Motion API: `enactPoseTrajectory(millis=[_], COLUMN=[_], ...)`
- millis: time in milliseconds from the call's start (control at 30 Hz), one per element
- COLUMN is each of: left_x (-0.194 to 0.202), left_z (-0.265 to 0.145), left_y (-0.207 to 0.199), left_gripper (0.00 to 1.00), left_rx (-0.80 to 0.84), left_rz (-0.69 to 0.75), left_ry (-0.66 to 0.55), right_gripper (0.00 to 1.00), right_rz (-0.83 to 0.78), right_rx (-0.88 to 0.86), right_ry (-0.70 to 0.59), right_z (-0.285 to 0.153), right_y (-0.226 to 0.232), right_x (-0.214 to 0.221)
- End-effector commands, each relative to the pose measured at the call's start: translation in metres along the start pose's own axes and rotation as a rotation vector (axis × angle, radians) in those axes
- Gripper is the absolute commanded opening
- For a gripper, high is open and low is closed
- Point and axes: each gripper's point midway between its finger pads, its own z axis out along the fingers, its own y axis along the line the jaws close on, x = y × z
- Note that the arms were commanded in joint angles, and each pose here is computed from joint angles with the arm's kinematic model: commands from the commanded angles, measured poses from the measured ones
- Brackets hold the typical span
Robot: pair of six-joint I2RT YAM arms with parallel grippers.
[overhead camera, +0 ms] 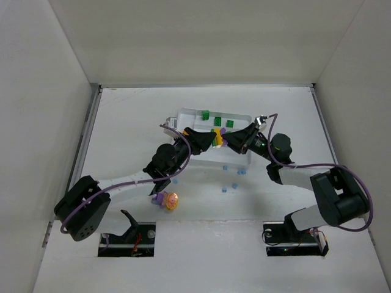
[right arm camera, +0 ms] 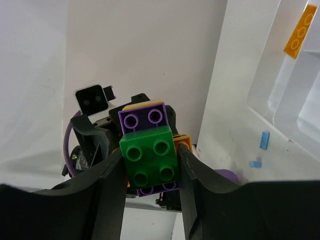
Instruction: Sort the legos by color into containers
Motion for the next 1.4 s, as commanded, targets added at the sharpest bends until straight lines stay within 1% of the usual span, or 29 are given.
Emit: enactPoseTrajectory(millis=[0,133,433,800,900,1100,1367], left_x=[-0.02,-0.026,-0.022,-0.021,-0.023,-0.022,-0.027], left_z=[0.004,0.004,0.004,0.003,0.001,-0.001,-0.004], left_y=[-0.02,-0.022,-0.027,-0.025,-0.026,-0.022,-0.02], left_gripper=[0.58,0.5,0.4,0.27,0.25,0.24,0.22], left_rx=[0.076,0.093,0.126,0.122,0.124,0.112,0.112], left_rz=[-0.054,-0.094,-0.117,-0.121,-0.12,-0.111,-0.102], left_ry=[-0.062,-0.081,-0.066,-0.061,-0.066,-0.062,-0.07], right_gripper=[0.16,0.16,0.17,0.18,0.18,0.18,0.17], right_rz=[-0.066,-0.059,-0.048,-0.045,-0.041,-0.055,-0.063], right_rx=[-0.119,-0.118,-0.117,-0.116,-0.116,-0.152,-0.147], right_ry=[0.007,0.008,0.018,0.018,0.017,0.003,-0.026], right_z=[0.009,0.011,0.015,0.014,0.011,0.004,-0.004], right_y=[0.035,0.034,0.033,0.031,0.03,0.042,0.041], right_x=[0.0,0.002,0.008,0.009,0.01,0.003,-0.007])
